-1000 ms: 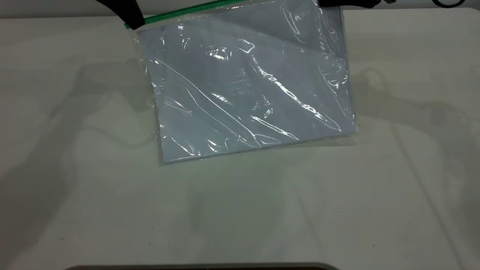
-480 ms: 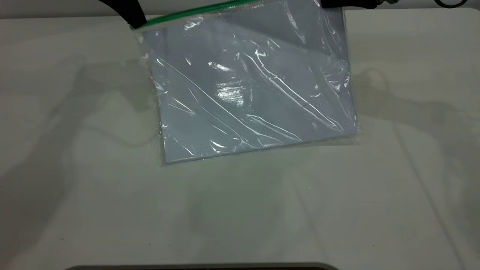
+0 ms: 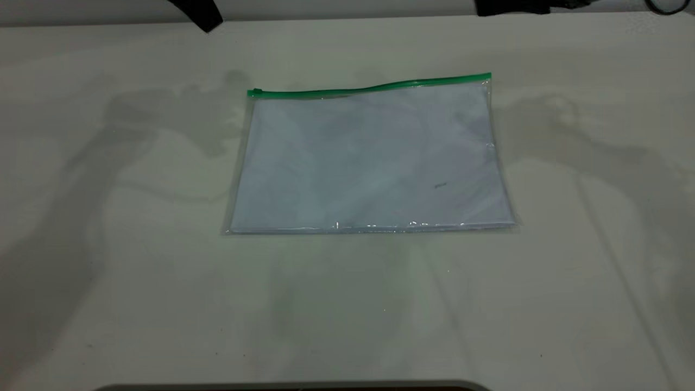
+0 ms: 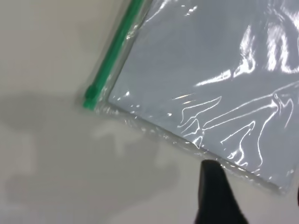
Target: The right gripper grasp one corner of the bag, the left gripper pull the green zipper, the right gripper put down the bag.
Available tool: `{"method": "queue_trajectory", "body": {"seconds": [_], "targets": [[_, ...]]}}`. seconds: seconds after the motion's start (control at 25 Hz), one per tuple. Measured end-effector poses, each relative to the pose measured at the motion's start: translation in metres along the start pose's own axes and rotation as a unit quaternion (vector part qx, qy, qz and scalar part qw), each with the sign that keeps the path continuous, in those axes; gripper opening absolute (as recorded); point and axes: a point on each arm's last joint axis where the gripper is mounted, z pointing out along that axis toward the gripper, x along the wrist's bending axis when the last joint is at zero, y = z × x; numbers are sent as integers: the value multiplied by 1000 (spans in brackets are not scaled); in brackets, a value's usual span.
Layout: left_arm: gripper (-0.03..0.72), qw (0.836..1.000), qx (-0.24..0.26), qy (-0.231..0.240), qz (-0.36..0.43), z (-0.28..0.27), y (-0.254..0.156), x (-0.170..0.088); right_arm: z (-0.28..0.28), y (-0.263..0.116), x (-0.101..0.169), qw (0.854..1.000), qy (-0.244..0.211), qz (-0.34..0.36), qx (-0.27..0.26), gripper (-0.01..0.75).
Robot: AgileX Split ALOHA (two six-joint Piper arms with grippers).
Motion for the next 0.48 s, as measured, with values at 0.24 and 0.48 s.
{"method": "queue_trajectory", "body": {"seconds": [0.24,0.48], "targets": [[512,988,-41,106,-109,-76,28,-9,-55,53,14,997,-78,-1,-13,578],[515,950,-91,215,-206,-158,41,-35,-142,106,55,991,-117,4,-57,578]]}}
